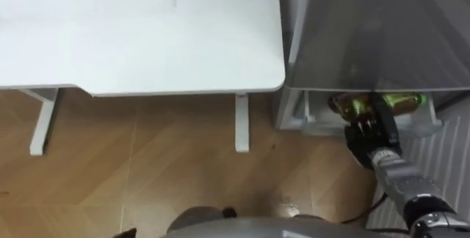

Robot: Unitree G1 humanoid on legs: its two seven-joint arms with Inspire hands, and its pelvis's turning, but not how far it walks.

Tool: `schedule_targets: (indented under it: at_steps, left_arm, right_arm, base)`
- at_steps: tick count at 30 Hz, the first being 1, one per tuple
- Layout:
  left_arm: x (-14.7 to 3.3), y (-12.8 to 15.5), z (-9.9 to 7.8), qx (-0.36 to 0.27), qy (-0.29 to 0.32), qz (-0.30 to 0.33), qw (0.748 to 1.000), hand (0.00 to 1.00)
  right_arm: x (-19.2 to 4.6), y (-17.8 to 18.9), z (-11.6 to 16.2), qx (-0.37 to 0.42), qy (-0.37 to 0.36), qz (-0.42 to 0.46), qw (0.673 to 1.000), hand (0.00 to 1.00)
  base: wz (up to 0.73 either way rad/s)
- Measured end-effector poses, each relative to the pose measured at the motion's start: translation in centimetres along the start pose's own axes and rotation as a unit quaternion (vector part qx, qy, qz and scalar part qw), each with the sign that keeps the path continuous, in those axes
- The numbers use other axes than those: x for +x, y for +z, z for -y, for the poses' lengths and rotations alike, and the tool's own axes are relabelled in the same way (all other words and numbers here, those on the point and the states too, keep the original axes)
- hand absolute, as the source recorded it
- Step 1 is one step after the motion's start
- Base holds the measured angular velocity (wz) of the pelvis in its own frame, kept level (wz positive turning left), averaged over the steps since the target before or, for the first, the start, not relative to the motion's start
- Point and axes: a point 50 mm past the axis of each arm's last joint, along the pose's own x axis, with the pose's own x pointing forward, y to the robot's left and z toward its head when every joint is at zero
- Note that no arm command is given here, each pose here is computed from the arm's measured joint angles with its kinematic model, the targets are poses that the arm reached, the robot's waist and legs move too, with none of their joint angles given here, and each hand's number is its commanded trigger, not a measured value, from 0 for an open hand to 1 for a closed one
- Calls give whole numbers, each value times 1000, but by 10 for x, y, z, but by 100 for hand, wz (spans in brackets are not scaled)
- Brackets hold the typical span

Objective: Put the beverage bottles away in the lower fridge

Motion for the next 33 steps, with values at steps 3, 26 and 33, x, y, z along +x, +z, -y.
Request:
schedule_targets:
  at_steps: [3, 26, 33]
  left_arm:
    - [2, 17, 0, 9, -2, 20, 1000, 0]
    - [4, 55, -7, 43, 8, 57, 997, 0]
    - [4, 53, -8, 37, 17, 53, 998, 0]
  right_arm:
    - [5, 12, -9, -4, -3, 10, 1000, 100]
    - [15, 68, -90, 5, 3, 66, 998, 0]
    - [15, 72, -98, 16, -3, 73, 997, 0]
  base:
    - [6]
    - [10]
    - [2]
